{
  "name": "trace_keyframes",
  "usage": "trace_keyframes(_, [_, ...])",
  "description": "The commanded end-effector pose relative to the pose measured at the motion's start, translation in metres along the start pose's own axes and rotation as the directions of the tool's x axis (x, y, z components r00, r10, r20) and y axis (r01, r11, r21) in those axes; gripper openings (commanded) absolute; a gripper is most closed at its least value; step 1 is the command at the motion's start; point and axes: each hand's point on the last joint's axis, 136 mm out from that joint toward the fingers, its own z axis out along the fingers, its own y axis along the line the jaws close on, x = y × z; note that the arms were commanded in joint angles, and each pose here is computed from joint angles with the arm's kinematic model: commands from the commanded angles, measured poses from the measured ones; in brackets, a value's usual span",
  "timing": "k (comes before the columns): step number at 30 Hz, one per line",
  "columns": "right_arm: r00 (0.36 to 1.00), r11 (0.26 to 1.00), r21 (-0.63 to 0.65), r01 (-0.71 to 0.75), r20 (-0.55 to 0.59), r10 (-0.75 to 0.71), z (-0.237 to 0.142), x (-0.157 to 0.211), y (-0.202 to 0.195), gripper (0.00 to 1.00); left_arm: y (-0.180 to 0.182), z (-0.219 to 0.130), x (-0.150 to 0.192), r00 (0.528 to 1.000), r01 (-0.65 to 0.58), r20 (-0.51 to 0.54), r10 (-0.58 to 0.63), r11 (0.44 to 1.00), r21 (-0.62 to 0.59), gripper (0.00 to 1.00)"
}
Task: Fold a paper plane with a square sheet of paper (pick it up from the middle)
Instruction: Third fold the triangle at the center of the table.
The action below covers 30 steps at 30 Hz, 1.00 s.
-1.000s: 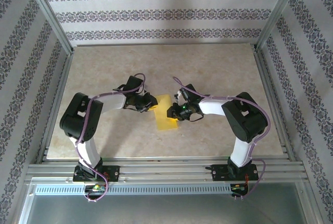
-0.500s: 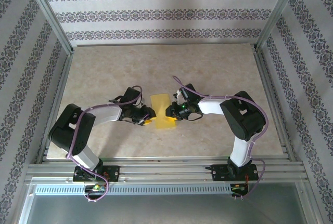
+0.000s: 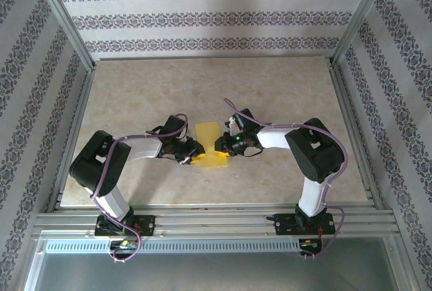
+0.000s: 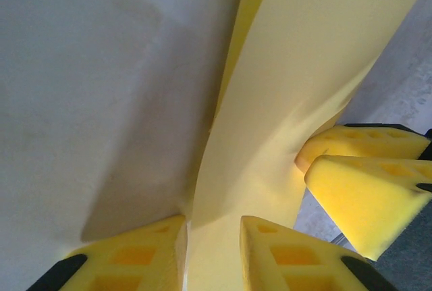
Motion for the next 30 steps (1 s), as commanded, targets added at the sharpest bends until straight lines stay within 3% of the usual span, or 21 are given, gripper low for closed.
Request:
trace_keyframes(1, [0.998, 0.994, 0.095, -0.055, -0.029, 0.058, 0.011, 0.011, -0.034, 0.27, -0.017, 0.004, 0.000, 1.000, -0.031, -0.006, 0.031, 0.998, 0.059, 0.24])
trace_keyframes(6, [0.998, 0.994, 0.096, -0.050, -0.033, 0.054, 0.010, 0.012, -0.034, 0.27, -0.030, -0.004, -0.005, 0.997, -0.071, 0.018, 0.070, 0.994, 0.078, 0.20])
trace_keyframes(16, [0.998, 0.995, 0.093, -0.044, -0.028, 0.047, 0.009, 0.010, -0.032, 0.27, -0.017, -0.006, -0.009, 0.997, -0.064, 0.033, 0.063, 0.997, 0.046, 0.22])
trace_keyframes(22, [0.999, 0.996, 0.083, -0.027, -0.026, 0.030, 0.007, 0.009, -0.029, 0.29, -0.019, 0.000, -0.012, 0.998, -0.053, 0.023, 0.052, 0.997, 0.050, 0.12])
trace_keyframes(26, [0.999, 0.998, 0.040, 0.048, 0.006, -0.048, -0.001, 0.001, -0.011, 0.36, -0.017, -0.001, -0.012, 0.999, -0.035, 0.024, 0.034, 0.999, 0.040, 0.05])
trace_keyframes(30, [0.966, 0.971, 0.012, 0.237, 0.104, -0.237, -0.029, -0.013, 0.023, 0.49, -0.016, -0.004, -0.012, 1.000, 0.009, 0.028, -0.010, 1.000, 0.023, 0.01])
